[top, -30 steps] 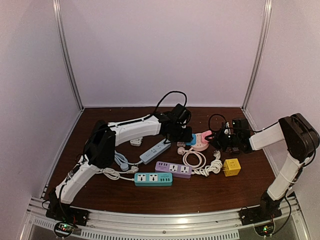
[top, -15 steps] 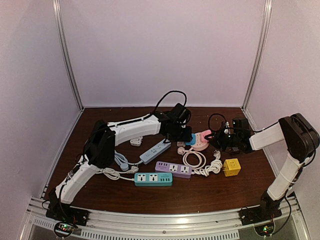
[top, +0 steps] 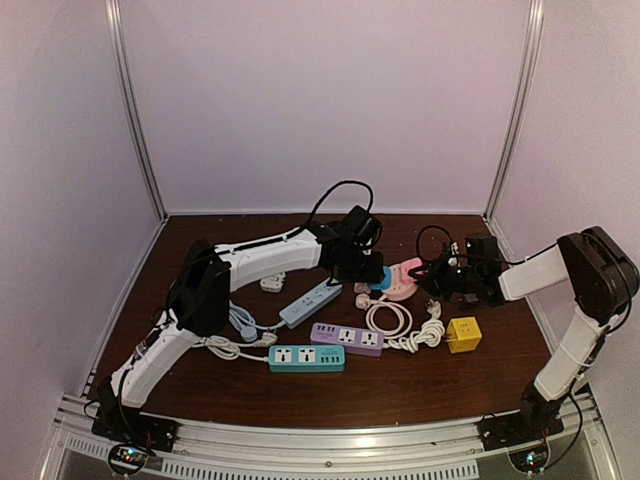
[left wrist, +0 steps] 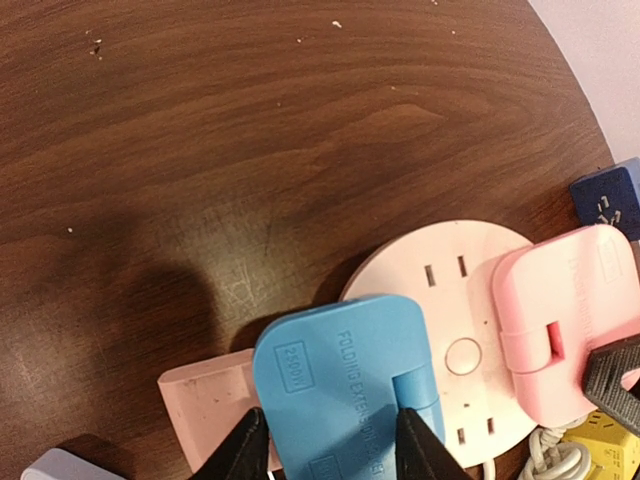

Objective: Pull the plug off the socket

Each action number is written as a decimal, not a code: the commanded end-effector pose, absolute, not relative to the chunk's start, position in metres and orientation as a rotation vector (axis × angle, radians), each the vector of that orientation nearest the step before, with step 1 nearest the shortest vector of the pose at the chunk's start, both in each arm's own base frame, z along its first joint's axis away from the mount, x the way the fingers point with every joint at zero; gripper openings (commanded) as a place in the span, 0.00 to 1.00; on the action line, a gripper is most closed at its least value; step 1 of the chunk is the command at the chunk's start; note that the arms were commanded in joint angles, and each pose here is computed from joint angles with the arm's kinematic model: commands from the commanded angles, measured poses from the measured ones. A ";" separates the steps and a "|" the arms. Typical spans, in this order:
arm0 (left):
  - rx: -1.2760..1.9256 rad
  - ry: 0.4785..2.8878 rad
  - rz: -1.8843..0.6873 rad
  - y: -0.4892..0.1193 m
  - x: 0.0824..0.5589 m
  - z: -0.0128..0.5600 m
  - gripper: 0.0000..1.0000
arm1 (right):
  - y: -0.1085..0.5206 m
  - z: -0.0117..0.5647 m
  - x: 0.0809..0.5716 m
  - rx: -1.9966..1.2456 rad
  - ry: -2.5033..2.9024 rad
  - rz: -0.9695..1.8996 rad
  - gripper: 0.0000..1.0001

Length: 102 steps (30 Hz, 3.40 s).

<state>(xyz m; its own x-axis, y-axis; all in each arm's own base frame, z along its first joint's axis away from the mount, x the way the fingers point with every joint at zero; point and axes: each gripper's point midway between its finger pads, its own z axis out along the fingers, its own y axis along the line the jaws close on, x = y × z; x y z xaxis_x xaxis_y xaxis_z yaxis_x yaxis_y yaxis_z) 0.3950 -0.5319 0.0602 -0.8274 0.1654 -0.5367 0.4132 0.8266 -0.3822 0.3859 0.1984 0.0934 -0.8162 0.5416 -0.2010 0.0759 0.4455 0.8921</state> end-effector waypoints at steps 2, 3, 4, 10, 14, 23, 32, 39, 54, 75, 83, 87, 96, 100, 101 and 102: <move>0.541 2.592 -0.679 -0.543 0.366 0.020 0.44 | 0.225 0.157 0.381 0.241 2.065 1.531 0.03; 0.542 2.590 -0.683 -0.544 0.366 0.021 0.43 | 0.225 0.158 0.381 0.240 2.064 1.530 0.03; 0.543 2.587 -0.686 -0.544 0.366 0.022 0.44 | 0.225 0.158 0.380 0.240 2.064 1.531 0.03; 0.538 2.574 -0.695 -0.546 0.367 0.031 0.44 | 0.224 0.159 0.381 0.235 2.058 1.524 0.03; 0.534 2.548 -0.703 -0.545 0.371 0.045 0.47 | 0.218 0.154 0.384 0.242 2.107 1.421 0.03; 0.531 2.458 -0.749 -0.539 0.382 0.101 0.51 | 0.169 0.141 0.398 0.253 2.313 0.841 0.03; 0.557 2.380 -0.803 -0.524 0.381 0.154 0.65 | 0.104 0.120 0.411 0.284 2.473 0.225 0.04; 0.564 2.374 -0.860 -0.508 0.376 0.170 0.69 | 0.062 0.104 0.421 0.272 2.532 -0.205 0.05; 0.539 2.418 -1.050 -0.514 0.358 0.151 0.69 | 0.051 0.066 0.438 0.200 2.593 -0.441 0.16; 0.343 2.469 -1.191 -0.536 0.371 0.100 0.70 | 0.091 0.062 0.442 0.132 2.629 -0.235 0.44; 0.290 2.490 -1.196 -0.541 0.378 0.081 0.73 | 0.117 0.077 0.430 0.124 2.618 -0.019 0.49; 0.269 2.474 -1.225 -0.549 0.384 0.079 0.74 | 0.134 0.079 0.420 0.122 2.620 0.151 0.51; 0.168 2.461 -1.283 -0.561 0.396 0.065 0.73 | 0.153 0.068 0.406 0.114 2.630 0.337 0.52; 0.137 2.438 -1.317 -0.565 0.400 0.068 0.72 | 0.158 0.061 0.405 0.111 2.640 0.374 0.53; 0.131 2.436 -1.321 -0.566 0.400 0.069 0.70 | 0.158 0.060 0.406 0.112 2.639 0.379 0.52; 0.131 2.429 -1.328 -0.567 0.401 0.072 0.68 | 0.160 0.060 0.406 0.110 2.637 0.390 0.52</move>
